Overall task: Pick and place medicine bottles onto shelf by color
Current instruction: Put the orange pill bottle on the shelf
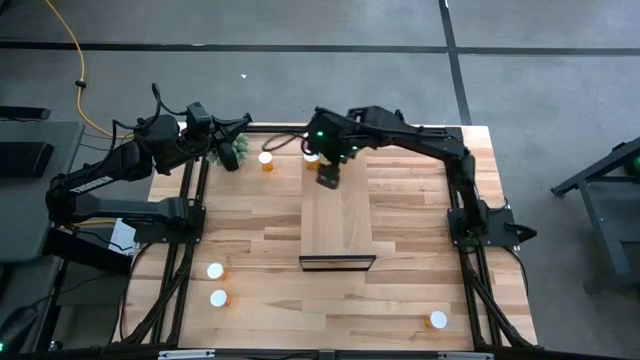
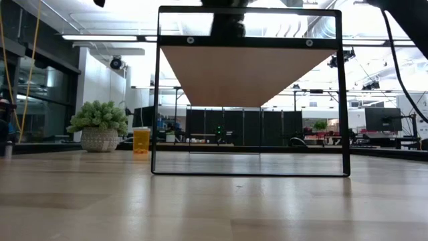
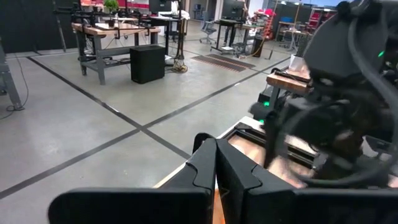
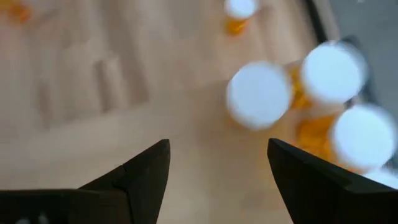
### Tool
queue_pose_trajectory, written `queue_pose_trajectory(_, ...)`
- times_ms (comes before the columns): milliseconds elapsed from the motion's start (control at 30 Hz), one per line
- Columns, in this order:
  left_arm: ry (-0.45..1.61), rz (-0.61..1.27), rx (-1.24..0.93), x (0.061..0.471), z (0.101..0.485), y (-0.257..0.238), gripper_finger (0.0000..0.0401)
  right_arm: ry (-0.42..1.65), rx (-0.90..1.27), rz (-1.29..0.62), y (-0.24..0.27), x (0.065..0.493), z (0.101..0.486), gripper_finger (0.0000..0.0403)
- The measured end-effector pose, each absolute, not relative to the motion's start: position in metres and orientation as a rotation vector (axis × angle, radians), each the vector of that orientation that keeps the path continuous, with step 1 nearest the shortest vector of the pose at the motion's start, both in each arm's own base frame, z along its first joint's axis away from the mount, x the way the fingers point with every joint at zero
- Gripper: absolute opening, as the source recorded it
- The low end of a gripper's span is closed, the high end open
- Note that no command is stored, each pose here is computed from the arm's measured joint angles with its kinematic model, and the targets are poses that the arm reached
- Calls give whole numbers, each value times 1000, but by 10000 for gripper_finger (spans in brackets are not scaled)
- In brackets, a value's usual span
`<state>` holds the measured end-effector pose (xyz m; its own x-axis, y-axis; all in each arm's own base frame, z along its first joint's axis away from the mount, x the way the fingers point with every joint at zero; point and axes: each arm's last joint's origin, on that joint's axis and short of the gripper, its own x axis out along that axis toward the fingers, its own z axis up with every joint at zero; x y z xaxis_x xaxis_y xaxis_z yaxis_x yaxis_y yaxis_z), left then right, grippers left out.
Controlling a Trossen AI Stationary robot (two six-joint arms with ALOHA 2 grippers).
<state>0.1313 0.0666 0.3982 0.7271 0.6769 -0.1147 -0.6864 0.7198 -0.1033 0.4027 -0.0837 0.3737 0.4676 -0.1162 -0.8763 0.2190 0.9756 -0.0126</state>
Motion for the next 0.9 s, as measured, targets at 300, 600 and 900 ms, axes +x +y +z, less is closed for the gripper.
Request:
queue_pose_trajectory(300, 71, 754, -142, 131, 398, 67, 0, 1015, 137, -105, -69, 346, 369, 262)
queue_pose_trajectory(600, 79, 753, -124, 131, 398, 67, 0, 477, 434, -205, -49, 249, 343, 262)
queue_pose_trajectory(900, 78, 752, -126, 131, 398, 67, 0, -81, 430, -156, -41, 203, 365, 262)
